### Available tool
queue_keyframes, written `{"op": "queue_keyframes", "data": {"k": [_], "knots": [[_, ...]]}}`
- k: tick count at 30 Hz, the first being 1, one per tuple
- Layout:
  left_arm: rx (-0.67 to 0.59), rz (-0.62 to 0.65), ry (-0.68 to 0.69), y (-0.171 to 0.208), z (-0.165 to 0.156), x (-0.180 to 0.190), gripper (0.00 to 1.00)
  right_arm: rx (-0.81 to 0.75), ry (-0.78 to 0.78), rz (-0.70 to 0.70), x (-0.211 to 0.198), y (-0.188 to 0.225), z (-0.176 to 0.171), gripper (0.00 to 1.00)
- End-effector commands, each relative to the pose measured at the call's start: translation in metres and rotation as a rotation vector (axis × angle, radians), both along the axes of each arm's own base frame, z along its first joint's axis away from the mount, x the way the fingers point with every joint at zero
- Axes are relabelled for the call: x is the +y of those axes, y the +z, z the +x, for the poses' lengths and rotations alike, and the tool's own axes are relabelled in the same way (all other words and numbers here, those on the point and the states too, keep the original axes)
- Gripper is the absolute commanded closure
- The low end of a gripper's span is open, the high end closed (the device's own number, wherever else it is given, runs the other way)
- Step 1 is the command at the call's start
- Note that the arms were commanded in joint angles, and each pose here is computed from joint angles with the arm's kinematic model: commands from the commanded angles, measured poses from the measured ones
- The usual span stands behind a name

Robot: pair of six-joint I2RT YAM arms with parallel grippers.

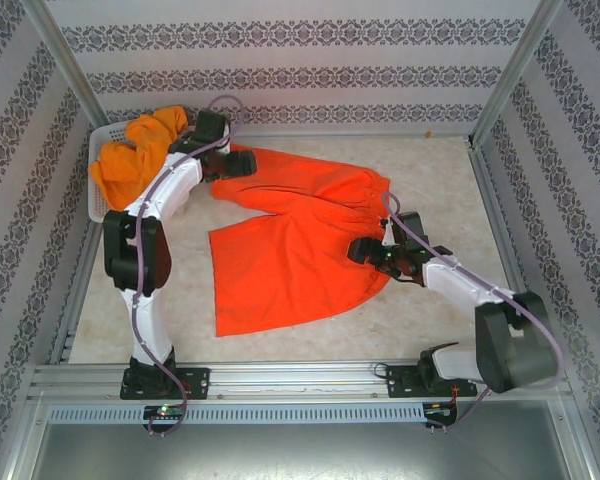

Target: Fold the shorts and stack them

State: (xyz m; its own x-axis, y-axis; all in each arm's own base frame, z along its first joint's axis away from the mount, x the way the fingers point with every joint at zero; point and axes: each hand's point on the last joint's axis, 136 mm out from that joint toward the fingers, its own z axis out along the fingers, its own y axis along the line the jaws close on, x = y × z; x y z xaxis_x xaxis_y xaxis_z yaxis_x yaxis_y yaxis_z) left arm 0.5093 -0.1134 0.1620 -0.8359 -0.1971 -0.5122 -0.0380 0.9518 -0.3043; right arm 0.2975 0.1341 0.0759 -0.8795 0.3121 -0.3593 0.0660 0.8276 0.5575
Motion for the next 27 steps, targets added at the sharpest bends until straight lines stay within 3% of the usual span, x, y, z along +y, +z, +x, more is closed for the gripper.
{"op": "queue_keyframes", "data": {"k": [1,8,14,23,27], "knots": [[-0.075,-0.123,-0.026,0.035,-0.021,-0.008,0.06,-0.047,0.005,0.013,-0.002,0.025,-0.001,0.19],[-0.078,-0.277,-0.015,0.018,-0.013,-0.028,0.00,-0.142,-0.020,-0.025,-0.007,0.057,0.027,0.17],[-0.091,-0.360,0.038,-0.022,0.027,-0.037,0.00,-0.047,0.002,-0.021,0.002,0.028,0.050,0.17],[-0.008,-0.280,0.115,-0.103,0.031,-0.022,0.01,0.110,-0.043,-0.067,-0.017,-0.035,0.019,0.16],[0.010,-0.276,0.151,-0.120,0.034,-0.016,0.01,0.149,-0.048,-0.084,-0.023,-0.048,0.000,0.16]]}}
